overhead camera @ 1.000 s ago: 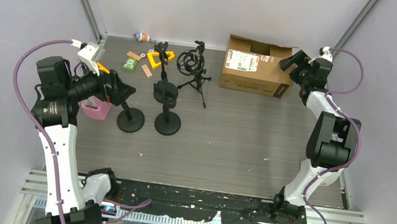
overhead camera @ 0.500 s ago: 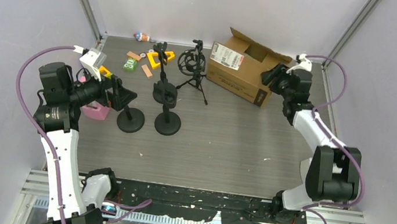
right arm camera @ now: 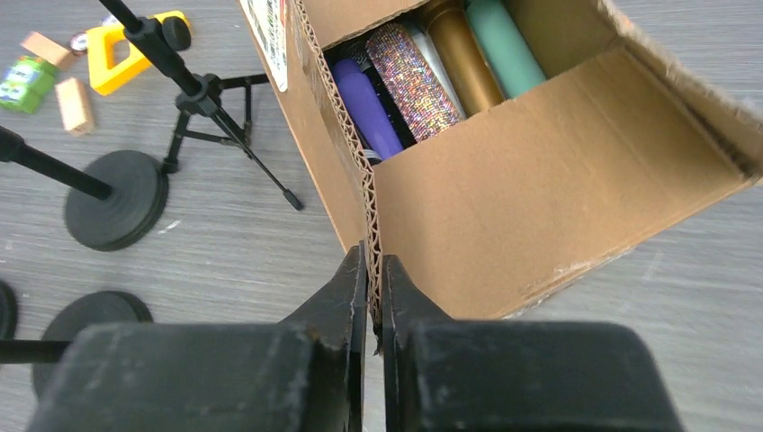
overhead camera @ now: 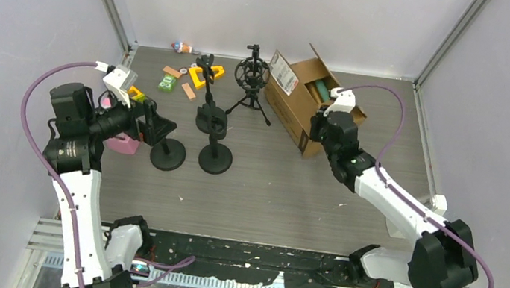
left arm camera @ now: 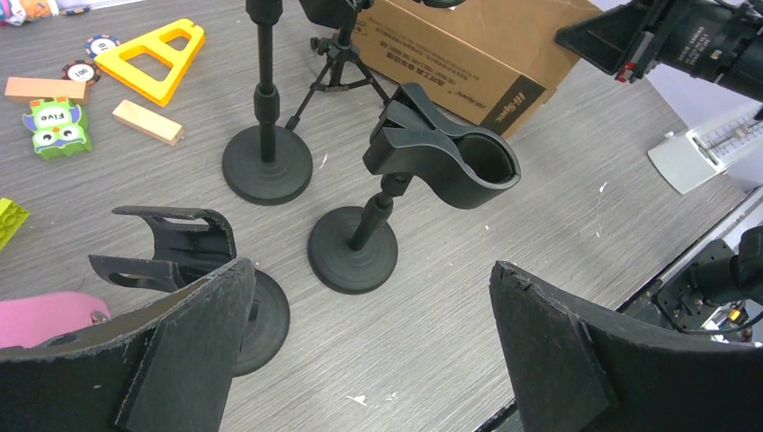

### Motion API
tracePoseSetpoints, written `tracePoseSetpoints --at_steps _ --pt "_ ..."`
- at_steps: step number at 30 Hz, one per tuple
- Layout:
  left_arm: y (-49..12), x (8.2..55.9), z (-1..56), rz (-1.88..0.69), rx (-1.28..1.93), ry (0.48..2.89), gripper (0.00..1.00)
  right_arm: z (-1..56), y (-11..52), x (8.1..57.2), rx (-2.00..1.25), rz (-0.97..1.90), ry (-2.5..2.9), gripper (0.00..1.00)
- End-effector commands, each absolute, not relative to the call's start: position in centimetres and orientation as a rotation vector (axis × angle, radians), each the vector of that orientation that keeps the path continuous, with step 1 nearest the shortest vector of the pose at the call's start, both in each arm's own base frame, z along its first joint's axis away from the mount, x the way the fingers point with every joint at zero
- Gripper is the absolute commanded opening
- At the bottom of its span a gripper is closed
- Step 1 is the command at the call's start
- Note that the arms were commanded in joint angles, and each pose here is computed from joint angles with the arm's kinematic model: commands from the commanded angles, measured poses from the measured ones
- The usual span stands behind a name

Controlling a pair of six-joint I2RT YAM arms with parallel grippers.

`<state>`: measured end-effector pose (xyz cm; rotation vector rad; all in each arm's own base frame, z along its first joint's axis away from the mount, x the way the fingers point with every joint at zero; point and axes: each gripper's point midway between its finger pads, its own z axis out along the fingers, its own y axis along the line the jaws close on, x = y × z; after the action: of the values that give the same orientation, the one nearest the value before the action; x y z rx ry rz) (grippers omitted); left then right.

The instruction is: Attach the microphones to the stand

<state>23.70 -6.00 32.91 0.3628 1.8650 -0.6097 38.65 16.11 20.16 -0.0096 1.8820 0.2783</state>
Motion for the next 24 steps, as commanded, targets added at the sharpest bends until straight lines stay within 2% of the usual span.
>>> tracePoseSetpoints --at_steps 1,7,14,20,24 --pt "-6.5 22.9 33.3 -0.618 0.401 1.840 0.99 21.0 10.9 35.3 0.094 -0.107 1.887 0.05" --pt "-6.8 22.3 33.3 -0.627 0.417 1.843 0.99 21.2 11.1 29.4 0.079 -0.228 1.902 0.05" --pt "-7.6 21.4 33.6 -0.674 0.452 1.837 0.99 20.4 13.6 22.8 -0.010 -0.157 1.971 0.05" --pt "-8.5 20.2 34.0 -0.703 0.498 1.830 0.99 20.7 21.7 16.2 -0.215 0.074 1.995 0.05" --pt "-8.5 19.8 34.1 -0.684 0.517 1.826 0.99 22.3 27.0 13.7 -0.318 0.117 1.976 0.05"
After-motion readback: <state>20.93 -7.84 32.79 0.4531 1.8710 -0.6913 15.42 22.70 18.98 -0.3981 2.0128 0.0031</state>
